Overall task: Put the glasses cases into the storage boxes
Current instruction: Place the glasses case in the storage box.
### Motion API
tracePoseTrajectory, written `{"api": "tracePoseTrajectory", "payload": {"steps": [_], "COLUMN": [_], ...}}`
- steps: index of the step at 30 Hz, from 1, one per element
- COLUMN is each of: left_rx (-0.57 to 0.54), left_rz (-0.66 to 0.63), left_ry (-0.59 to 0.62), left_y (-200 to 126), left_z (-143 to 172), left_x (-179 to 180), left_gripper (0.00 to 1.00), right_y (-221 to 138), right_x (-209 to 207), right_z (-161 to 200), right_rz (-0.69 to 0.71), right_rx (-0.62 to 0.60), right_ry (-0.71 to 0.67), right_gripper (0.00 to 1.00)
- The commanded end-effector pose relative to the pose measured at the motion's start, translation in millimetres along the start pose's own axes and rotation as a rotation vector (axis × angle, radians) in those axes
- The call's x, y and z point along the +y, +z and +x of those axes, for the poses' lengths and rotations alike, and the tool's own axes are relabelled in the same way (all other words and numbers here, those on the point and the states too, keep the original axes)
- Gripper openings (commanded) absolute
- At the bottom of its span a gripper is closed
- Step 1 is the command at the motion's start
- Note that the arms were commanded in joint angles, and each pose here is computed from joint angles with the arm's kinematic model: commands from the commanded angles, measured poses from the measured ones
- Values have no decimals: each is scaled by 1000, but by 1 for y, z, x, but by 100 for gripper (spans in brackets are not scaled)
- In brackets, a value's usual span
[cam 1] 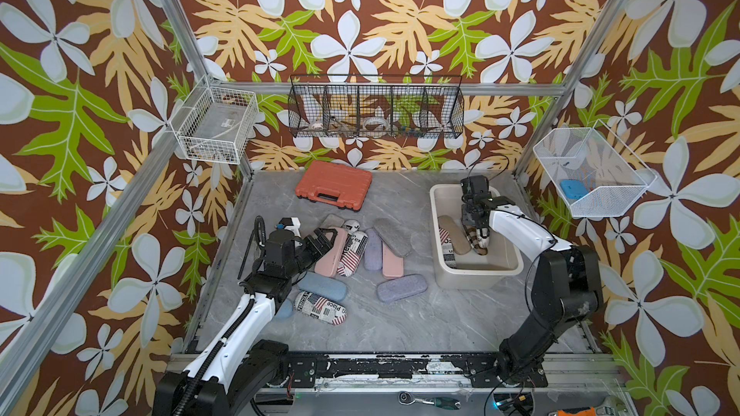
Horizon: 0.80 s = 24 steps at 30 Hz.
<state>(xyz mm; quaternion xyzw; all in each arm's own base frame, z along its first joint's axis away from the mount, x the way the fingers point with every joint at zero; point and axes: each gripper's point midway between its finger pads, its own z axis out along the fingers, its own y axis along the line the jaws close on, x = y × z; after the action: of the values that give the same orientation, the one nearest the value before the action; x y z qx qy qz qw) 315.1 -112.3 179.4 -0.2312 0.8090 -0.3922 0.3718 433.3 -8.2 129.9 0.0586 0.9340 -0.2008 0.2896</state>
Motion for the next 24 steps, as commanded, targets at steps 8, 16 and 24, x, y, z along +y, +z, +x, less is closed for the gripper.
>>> {"api": "tracePoseTrajectory", "payload": {"steps": [8,16,24], "left_rx": [38,45,126], "left_rz": [71,100,36], "left_ry": [30,66,239], "left_y": [-2,-10,2], "left_z": [1,11,74], "left_x": [-20,-40,-66], "left_gripper": [91,90,88], "right_y": [22,-53,-147], "right_x": [15,17,57], "right_z": [-4,-37,-16], "right_rz": [-12,-240,-552], "right_rx": [-6,-147,-281], "right_ry": [22,166,208], "right_gripper": [60,65,65]}}
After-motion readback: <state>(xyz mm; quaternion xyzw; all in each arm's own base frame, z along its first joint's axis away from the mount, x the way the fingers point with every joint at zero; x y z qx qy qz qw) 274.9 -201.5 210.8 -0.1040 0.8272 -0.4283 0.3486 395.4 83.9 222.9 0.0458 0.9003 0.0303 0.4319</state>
